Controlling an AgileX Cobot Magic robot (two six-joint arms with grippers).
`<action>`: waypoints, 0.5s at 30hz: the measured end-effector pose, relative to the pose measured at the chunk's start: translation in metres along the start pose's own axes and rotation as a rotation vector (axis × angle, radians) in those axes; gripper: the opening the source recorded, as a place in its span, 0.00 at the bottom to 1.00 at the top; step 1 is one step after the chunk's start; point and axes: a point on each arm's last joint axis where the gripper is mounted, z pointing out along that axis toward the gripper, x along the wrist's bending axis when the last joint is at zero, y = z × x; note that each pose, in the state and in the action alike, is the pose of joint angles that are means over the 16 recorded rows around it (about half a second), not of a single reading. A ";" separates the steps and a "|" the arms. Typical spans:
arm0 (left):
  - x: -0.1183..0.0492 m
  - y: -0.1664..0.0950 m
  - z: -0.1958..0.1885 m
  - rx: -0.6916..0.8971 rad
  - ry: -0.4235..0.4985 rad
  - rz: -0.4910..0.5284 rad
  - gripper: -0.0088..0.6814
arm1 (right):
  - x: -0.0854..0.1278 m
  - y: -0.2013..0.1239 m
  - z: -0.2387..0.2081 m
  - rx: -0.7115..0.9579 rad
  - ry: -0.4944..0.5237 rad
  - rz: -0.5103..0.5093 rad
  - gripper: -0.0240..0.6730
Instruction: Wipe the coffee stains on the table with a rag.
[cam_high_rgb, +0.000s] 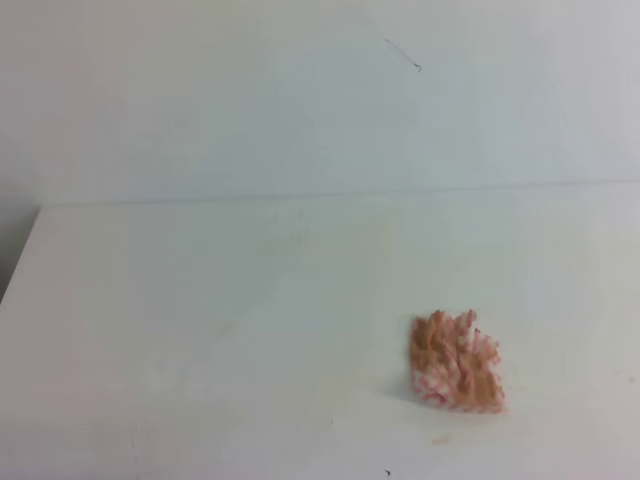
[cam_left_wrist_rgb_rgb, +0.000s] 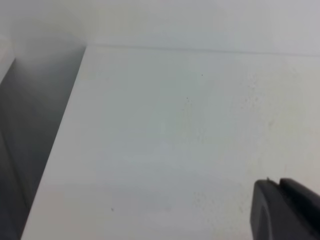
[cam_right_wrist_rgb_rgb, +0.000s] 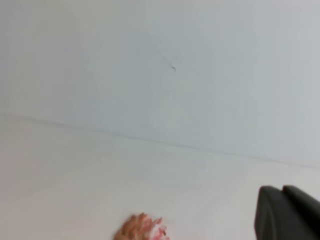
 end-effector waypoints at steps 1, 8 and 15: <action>0.000 -0.001 0.000 0.000 0.000 0.000 0.01 | -0.003 -0.013 -0.009 -0.024 -0.003 0.015 0.03; 0.000 -0.001 0.000 0.000 0.000 0.000 0.01 | -0.014 -0.092 -0.036 -0.114 -0.040 0.092 0.03; 0.000 0.000 0.000 0.000 -0.001 -0.001 0.01 | -0.015 -0.116 -0.035 -0.154 -0.056 0.090 0.03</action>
